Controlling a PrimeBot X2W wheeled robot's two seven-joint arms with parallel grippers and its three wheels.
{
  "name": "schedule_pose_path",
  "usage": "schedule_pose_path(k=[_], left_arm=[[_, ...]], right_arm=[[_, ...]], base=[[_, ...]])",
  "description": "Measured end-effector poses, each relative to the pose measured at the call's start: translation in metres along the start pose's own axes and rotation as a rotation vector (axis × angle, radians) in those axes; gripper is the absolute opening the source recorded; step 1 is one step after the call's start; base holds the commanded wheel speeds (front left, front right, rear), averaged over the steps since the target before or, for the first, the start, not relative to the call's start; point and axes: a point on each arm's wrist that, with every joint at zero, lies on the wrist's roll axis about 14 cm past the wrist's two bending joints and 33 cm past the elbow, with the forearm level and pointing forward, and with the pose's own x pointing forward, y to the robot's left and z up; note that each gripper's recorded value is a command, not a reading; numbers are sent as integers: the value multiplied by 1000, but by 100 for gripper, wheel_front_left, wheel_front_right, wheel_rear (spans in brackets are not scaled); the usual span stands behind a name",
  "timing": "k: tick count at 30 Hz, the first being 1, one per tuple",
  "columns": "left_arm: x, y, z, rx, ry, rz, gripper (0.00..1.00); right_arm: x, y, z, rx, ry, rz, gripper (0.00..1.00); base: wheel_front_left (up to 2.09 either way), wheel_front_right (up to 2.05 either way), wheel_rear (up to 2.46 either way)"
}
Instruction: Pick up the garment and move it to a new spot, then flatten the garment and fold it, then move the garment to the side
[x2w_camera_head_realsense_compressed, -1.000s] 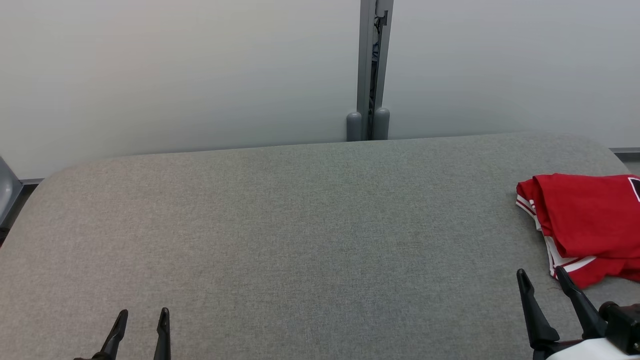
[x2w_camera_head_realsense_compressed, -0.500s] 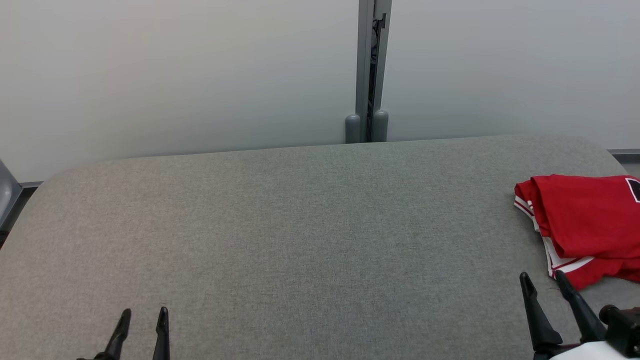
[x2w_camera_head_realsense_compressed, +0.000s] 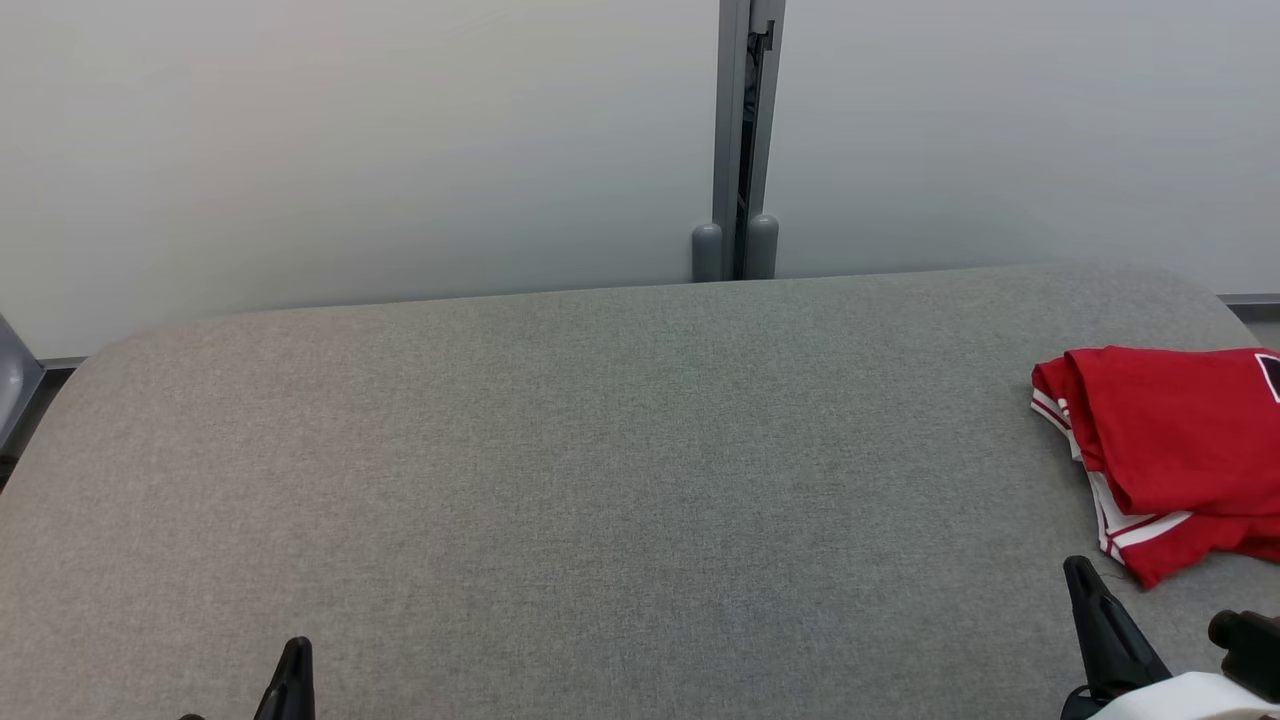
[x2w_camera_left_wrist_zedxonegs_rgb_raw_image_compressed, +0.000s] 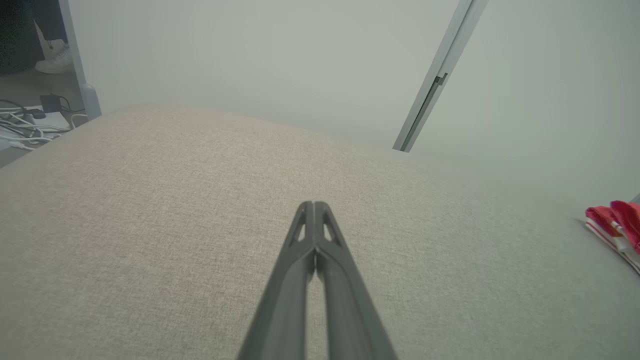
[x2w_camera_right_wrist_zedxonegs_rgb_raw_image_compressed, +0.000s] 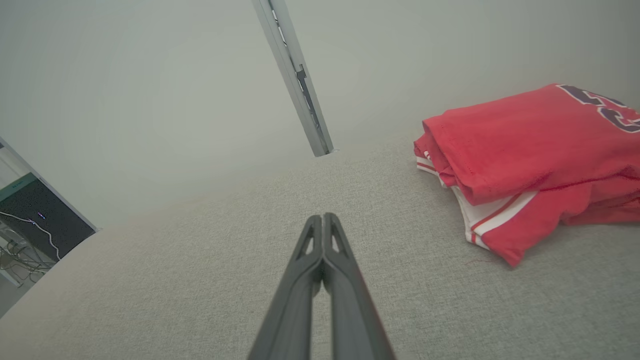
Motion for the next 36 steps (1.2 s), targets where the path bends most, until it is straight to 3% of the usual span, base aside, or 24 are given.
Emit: schedule_pose_path(k=[36], left_arm=[[27, -1, 16, -533, -14, 5, 0]], right_arm=[[31, -4, 6, 501, 15, -8, 0]], base=[[0, 0, 0]])
